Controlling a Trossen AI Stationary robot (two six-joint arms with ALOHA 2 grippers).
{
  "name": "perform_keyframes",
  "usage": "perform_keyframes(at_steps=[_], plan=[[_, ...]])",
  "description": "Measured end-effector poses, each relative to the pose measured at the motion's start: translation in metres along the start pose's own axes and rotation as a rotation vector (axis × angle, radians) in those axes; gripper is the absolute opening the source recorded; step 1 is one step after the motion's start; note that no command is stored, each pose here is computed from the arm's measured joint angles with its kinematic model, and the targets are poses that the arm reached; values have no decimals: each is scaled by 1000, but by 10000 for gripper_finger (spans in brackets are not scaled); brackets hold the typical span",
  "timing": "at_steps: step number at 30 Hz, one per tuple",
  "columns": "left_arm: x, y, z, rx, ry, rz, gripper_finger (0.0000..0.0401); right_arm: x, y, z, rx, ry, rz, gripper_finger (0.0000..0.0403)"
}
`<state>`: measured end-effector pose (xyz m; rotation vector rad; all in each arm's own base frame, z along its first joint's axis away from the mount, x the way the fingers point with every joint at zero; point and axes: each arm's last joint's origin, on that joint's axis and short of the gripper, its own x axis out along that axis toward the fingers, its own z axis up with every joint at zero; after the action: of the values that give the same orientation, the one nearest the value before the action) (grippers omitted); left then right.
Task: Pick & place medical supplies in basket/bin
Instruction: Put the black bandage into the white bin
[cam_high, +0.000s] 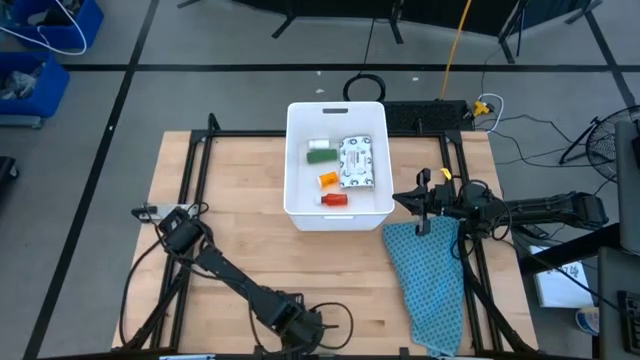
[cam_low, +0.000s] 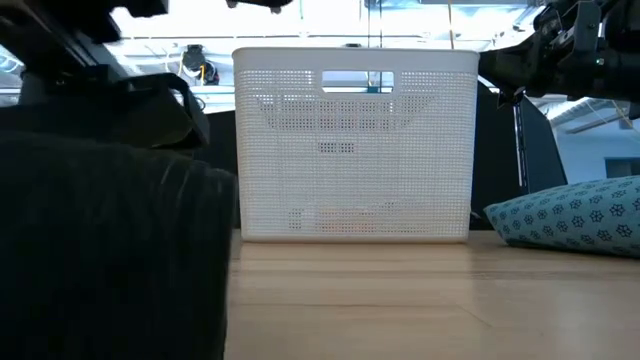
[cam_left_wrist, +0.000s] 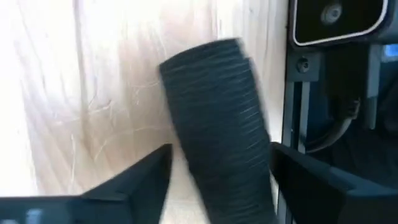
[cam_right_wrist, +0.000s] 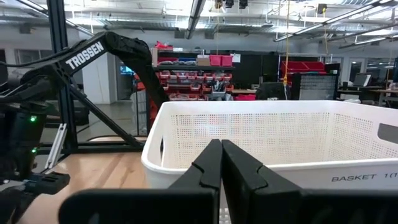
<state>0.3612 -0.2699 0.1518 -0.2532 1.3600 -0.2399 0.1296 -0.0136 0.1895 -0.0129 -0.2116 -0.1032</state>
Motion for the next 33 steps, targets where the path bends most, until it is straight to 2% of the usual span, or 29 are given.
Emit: perform_keyframes(at_steps=[4,8,12,15,19,24,28,33], plan=[[-1,2,0,72,46,-47,171,0,0,0,-16,0,0,0],[-7,4,-4,144,66,0,67,0,0,0,-42,0,0,0],[-25,11,-10,198,83,140,64,0,0,0,-48,-3,0,0],[-60,13,-20,244,32,286,64,0,0,1,-48,-10,-1,0],[-124,16,-41,285,-191,386,77,0,0,0,-45,-3,0,0],[-196,39,-85,315,-548,394,66,0,0,0,-37,1,0,0],[-231,72,-115,386,-860,421,66,0,0,0,-33,1,1,0],[-255,122,-139,423,-1252,559,66,0,0,0,-21,1,2,0]])
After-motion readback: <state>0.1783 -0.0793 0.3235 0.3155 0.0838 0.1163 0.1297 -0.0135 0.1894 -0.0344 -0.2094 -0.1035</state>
